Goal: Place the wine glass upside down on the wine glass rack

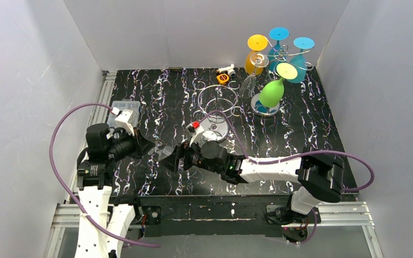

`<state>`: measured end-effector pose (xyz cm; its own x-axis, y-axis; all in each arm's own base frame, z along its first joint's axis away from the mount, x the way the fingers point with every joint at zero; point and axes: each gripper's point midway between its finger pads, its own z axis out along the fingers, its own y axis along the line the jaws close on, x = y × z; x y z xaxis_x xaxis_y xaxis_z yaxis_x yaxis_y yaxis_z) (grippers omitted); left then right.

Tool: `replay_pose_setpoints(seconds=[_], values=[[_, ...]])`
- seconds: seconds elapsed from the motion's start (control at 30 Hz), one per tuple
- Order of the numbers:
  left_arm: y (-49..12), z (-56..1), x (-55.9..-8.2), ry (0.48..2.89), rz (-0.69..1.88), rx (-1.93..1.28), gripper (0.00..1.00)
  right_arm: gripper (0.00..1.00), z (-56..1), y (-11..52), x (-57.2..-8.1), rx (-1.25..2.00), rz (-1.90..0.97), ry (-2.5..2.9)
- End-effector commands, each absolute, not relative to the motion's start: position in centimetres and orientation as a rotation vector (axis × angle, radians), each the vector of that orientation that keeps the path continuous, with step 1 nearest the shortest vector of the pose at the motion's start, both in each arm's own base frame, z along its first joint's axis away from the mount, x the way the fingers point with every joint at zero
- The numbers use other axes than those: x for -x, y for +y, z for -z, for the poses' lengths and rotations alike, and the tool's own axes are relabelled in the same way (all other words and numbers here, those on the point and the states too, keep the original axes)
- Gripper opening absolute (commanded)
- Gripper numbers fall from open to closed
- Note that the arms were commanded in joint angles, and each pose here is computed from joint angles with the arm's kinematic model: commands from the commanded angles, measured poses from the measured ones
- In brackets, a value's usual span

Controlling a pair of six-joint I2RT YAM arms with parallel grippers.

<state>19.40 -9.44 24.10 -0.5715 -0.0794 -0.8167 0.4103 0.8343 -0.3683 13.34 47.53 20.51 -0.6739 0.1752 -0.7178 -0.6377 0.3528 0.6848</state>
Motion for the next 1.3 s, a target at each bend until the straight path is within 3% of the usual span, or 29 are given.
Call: replay_pose_setpoints(seconds=[0.0, 0.23, 0.5, 0.83, 1.07, 1.1, 1.27], values=[[-11.2, -24.9, -17.3, 2.026, 0.772, -0.414, 0.00, 0.89, -22.3, 48.3, -13.3, 0.441, -1.437, 1.796], [-11.5, -26.0, -17.6, 1.967, 0.773, -0.462, 0.00, 0.71, -22.1, 49.1, -11.9, 0.511, -1.513, 1.797], [-12.2, -29.2, -18.5, 1.835, 0.768, -0.576, 0.00, 0.75, -21.1, 51.0, -9.1, 0.786, -1.595, 1.862], [-12.4, -30.7, -18.1, 1.767, 0.752, -0.614, 0.00, 0.69, -21.2, 52.0, -8.3, 0.894, -1.670, 1.892], [-12.4, -32.0, -17.7, 1.736, 0.738, -0.606, 0.00, 0.47, -22.3, 50.1, -9.4, 0.828, -1.597, 1.837], [-12.4, -32.2, -17.5, 1.732, 0.742, -0.605, 0.01, 0.44, -23.4, 49.4, -9.6, 0.813, -1.580, 1.797], [-12.4, -33.0, -17.2, 1.744, 0.752, -0.572, 0.40, 0.37, -25.9, 44.9, -10.7, 0.791, -1.414, 1.716]])
